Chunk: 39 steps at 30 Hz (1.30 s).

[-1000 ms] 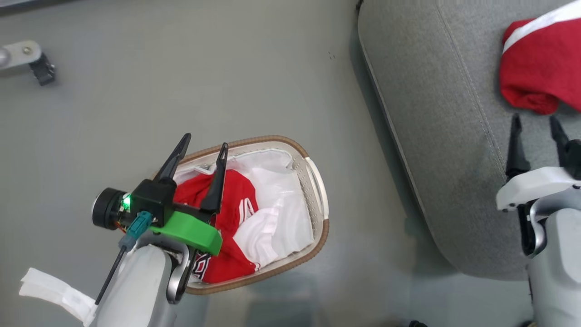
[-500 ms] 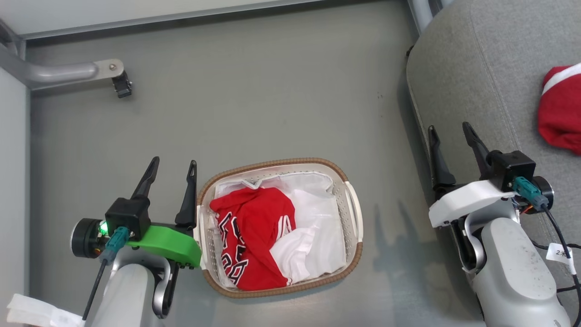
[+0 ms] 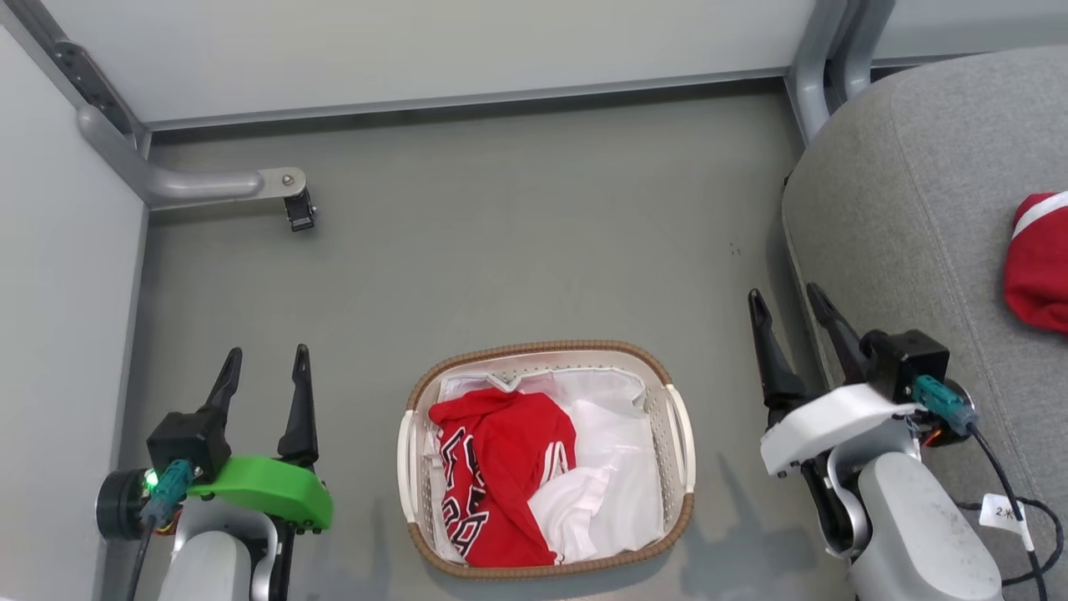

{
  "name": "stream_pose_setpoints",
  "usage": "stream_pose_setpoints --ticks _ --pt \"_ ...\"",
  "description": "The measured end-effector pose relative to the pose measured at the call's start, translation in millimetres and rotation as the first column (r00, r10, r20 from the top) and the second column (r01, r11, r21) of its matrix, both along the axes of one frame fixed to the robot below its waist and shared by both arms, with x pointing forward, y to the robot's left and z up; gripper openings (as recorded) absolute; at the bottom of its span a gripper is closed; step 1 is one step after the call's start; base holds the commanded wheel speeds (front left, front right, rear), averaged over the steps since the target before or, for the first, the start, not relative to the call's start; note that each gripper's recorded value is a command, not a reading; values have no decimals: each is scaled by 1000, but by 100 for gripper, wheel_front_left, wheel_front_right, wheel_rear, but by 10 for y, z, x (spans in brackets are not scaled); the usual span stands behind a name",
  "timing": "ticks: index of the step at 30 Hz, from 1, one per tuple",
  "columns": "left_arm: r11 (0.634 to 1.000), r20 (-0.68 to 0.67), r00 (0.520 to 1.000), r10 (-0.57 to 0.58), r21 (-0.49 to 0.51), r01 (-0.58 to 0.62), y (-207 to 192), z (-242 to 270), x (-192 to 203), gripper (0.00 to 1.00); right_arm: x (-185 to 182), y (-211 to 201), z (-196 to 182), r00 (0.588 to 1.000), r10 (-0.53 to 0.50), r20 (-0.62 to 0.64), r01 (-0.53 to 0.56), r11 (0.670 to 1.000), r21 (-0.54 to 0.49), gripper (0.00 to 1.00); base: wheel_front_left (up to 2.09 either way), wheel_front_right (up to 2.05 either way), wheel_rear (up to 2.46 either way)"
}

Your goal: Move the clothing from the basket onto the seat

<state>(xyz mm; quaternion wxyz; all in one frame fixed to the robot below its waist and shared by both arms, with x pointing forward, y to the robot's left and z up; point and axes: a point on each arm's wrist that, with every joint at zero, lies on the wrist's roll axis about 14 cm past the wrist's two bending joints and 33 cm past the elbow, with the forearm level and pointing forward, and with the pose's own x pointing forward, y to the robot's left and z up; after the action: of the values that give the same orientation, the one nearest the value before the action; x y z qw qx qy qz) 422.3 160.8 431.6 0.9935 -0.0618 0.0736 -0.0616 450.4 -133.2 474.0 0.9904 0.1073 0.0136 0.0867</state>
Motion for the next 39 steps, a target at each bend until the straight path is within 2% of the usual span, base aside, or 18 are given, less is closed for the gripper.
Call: stream_pose_setpoints --ticks 10,21,31,39 --pt "996 -4 996 91 -20 -91 233 30 -301 100 -317 101 20 1000 26 -9 -26 999 32 100 0 0 0" --pt "993 17 993 113 -29 -113 263 100 -501 100 -556 111 -57 999 42 -27 -43 998 -37 100 0 0 0" --pt "996 8 997 79 -49 -78 128 72 -462 100 -546 56 -112 999 31 -39 -34 997 -62 100 0 0 0" --pt "996 -42 999 -20 -89 16 -231 -93 -318 100 -371 76 -144 998 40 -41 -43 997 -67 100 0 0 0"
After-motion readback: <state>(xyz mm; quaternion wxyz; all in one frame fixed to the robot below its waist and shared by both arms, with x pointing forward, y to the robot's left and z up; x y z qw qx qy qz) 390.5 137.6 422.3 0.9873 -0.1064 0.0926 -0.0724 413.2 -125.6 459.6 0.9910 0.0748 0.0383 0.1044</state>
